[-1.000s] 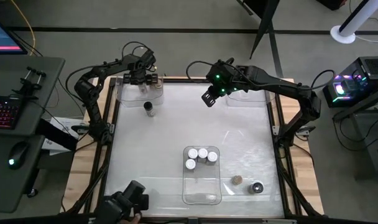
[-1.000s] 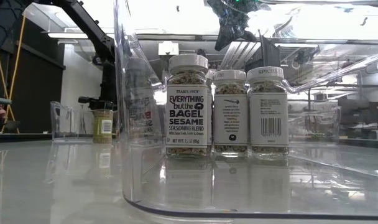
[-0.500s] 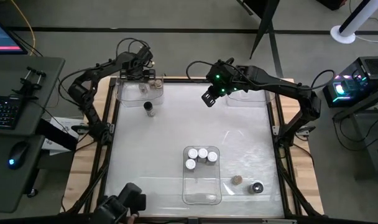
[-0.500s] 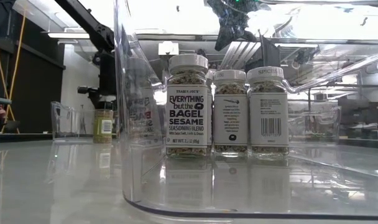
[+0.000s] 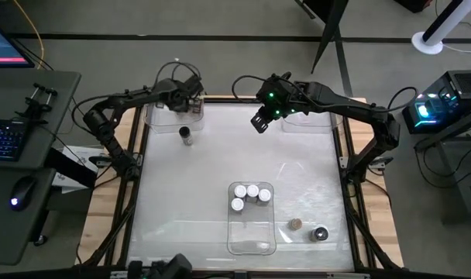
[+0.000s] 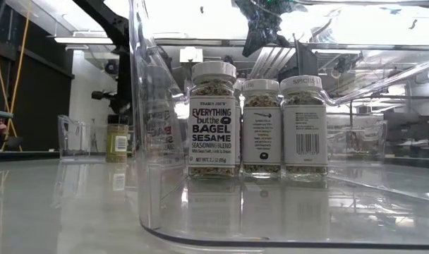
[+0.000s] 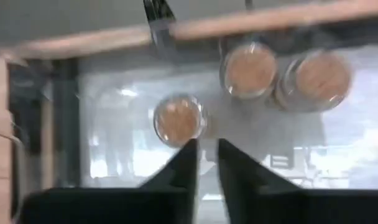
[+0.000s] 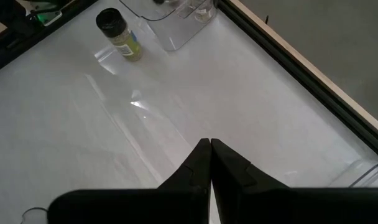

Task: Sort spices by type
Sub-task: Put the left brown seasoning bottle into the top left transparent bin, then put the brown seasoning bottle into the top left transparent bin

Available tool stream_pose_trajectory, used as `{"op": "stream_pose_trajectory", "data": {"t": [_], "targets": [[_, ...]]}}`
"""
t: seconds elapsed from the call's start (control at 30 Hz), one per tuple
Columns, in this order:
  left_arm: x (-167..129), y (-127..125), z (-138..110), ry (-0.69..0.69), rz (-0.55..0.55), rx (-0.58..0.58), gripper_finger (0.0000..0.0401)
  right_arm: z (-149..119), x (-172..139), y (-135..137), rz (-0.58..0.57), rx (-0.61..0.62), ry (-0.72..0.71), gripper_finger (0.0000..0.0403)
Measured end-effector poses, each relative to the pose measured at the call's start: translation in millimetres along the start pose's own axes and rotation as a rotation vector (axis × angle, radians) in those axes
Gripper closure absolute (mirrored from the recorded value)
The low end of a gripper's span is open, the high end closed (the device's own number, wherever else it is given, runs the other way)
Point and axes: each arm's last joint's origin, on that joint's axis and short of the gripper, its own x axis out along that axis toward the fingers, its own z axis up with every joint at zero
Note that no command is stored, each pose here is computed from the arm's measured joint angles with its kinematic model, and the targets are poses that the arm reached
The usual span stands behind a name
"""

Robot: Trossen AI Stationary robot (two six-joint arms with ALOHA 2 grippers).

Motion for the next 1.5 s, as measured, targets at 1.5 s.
{"op": "stream_pose_trajectory", "data": {"t": [1.5], "targets": [[7.7, 38.1, 3.1, -0.094, -0.225, -0.163, 0.0401, -19.6, 40.6, 1.5, 0.141, 0.051, 0.028, 0.0403]]}}
